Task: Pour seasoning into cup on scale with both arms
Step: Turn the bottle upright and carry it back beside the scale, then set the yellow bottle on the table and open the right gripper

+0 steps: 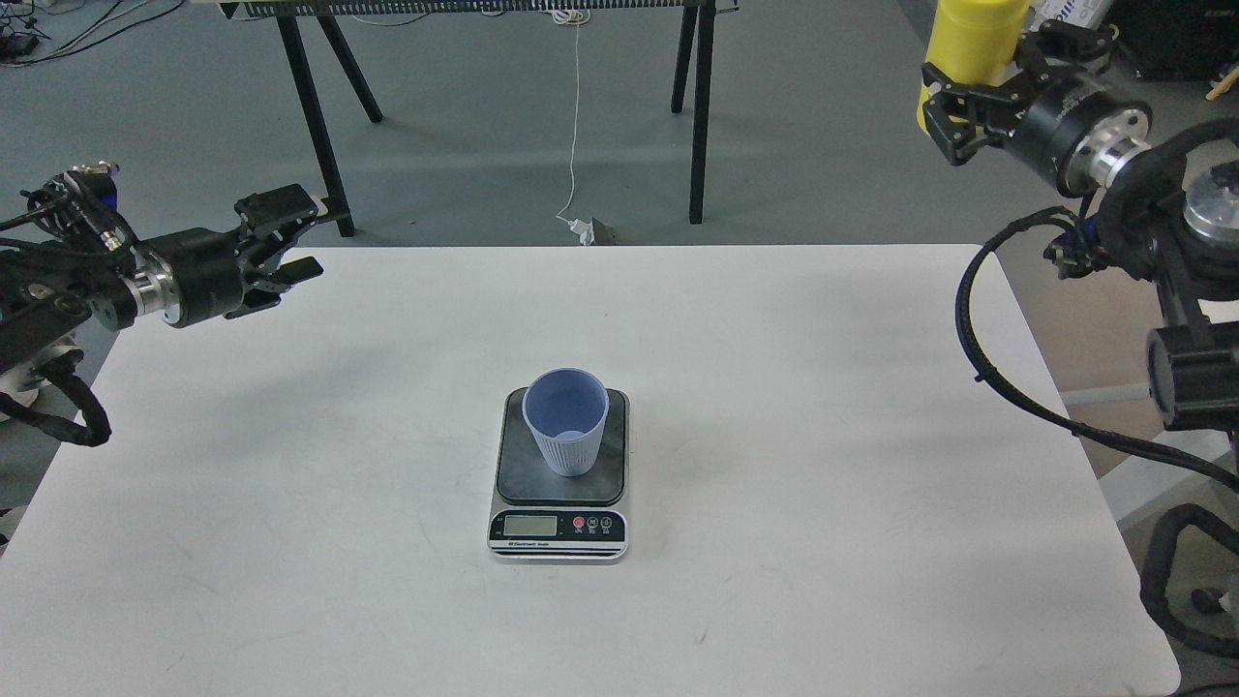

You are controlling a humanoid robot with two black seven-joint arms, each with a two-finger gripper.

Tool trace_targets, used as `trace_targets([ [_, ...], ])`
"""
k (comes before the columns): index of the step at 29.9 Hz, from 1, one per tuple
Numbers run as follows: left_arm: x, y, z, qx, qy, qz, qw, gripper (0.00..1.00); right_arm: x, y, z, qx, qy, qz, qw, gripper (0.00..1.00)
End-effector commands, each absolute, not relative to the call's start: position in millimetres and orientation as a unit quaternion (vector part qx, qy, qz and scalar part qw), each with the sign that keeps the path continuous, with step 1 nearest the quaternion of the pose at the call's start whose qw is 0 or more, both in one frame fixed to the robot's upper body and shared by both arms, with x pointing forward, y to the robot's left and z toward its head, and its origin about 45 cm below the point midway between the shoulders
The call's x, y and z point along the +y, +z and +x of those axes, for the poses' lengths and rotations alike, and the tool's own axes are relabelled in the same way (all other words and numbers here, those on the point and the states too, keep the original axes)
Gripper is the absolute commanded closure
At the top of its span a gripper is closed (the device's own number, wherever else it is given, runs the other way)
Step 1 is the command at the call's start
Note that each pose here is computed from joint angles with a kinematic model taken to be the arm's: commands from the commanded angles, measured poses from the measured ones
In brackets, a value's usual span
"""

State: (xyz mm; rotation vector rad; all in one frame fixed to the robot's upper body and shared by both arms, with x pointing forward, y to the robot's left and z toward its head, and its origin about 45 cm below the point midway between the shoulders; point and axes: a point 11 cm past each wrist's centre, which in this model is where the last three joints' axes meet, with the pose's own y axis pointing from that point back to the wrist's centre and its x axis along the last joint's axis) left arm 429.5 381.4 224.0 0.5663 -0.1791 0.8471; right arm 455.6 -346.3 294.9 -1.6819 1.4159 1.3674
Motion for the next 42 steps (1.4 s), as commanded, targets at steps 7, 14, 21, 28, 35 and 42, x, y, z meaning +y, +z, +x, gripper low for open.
trace_targets([
  [7,377.9,221.4,429.4,-0.084,0.402,0.27,0.871,0.0,-367.7,162.7,363.1,0.523,0.574,-0.582,0.242,0.97],
  [14,378.7,221.3,429.1,-0.084,0.401,0.272,0.871,0.0,-343.7,112.8,318.6,0.496,0.596,-0.601,0.195,0.97],
  [21,381.8,221.7,428.3,-0.084,0.403,0.274,0.869,0.0,-326.5,99.1,311.5,0.484,0.612,-0.595,0.192,0.93],
  [28,379.5,220.9,428.6,-0.084,0.401,0.273,0.87,0.0,-314.6,89.2,308.9,0.478,0.624,-0.59,0.185,0.85],
  [35,378.7,220.5,428.7,-0.084,0.4,0.274,0.871,0.0,-300.2,84.8,307.3,0.466,0.633,-0.591,0.181,0.78],
  [42,378.0,219.9,428.6,-0.084,0.399,0.274,0.871,0.0,-300.7,76.4,304.6,0.477,0.63,-0.592,0.16,0.64],
])
